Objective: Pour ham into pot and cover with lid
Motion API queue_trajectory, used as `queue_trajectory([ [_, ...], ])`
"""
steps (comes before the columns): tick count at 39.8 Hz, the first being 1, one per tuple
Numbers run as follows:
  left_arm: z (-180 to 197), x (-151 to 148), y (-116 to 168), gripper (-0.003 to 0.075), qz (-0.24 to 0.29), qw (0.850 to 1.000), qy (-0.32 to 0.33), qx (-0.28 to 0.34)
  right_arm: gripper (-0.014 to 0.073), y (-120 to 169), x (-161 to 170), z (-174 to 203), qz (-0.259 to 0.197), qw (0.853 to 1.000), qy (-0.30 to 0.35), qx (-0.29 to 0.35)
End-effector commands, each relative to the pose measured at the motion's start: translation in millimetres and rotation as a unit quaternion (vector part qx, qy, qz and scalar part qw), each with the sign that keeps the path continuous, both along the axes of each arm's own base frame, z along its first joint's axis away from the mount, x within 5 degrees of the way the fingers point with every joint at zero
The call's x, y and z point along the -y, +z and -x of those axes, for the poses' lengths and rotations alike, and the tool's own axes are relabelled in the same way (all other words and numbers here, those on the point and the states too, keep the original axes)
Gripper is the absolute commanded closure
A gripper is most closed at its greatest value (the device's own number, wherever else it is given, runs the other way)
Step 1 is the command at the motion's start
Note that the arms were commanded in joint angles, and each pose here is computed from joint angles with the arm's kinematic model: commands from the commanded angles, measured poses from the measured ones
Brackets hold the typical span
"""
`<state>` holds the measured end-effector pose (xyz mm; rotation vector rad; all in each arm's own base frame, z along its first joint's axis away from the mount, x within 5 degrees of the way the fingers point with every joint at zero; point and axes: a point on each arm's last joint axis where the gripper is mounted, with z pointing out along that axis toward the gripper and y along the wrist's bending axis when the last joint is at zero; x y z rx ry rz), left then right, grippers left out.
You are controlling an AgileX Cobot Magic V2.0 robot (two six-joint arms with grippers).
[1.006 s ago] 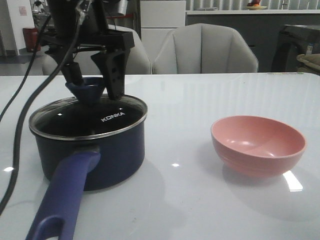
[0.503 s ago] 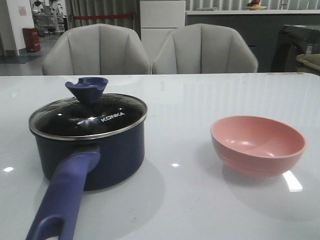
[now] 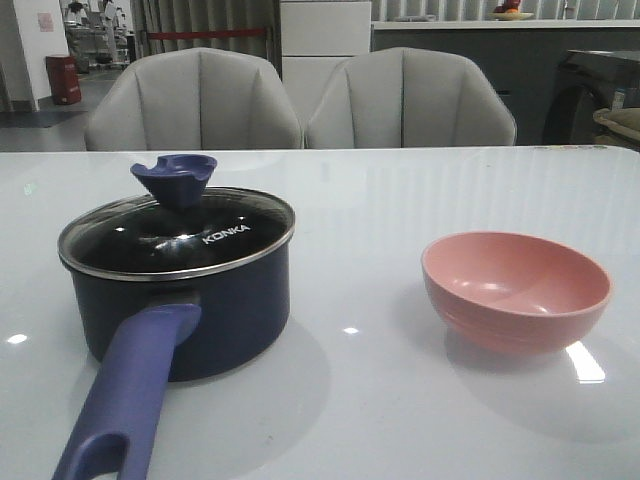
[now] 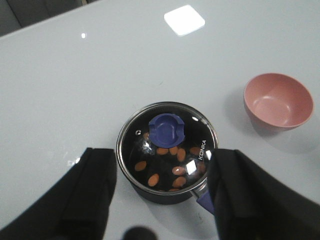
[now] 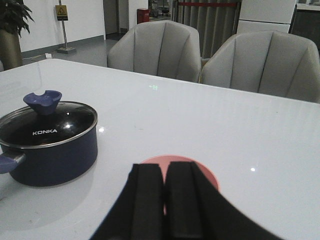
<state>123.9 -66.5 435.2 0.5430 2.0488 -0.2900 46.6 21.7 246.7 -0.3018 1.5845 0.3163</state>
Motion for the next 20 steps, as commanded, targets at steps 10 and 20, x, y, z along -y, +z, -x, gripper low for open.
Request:
queue_trajectory([
  [10, 58, -28, -60, 0.0517, 0.120, 0.981, -0.002, 0.153, 0.0444, 15, 2, 0, -0.016, 0.999, -0.008, 0.045],
  [20, 77, -39, -93, 0.0607, 0.200, 0.945, 0.006, 0.260, 0.0444, 15, 2, 0, -0.016, 0.999, -0.008, 0.045],
])
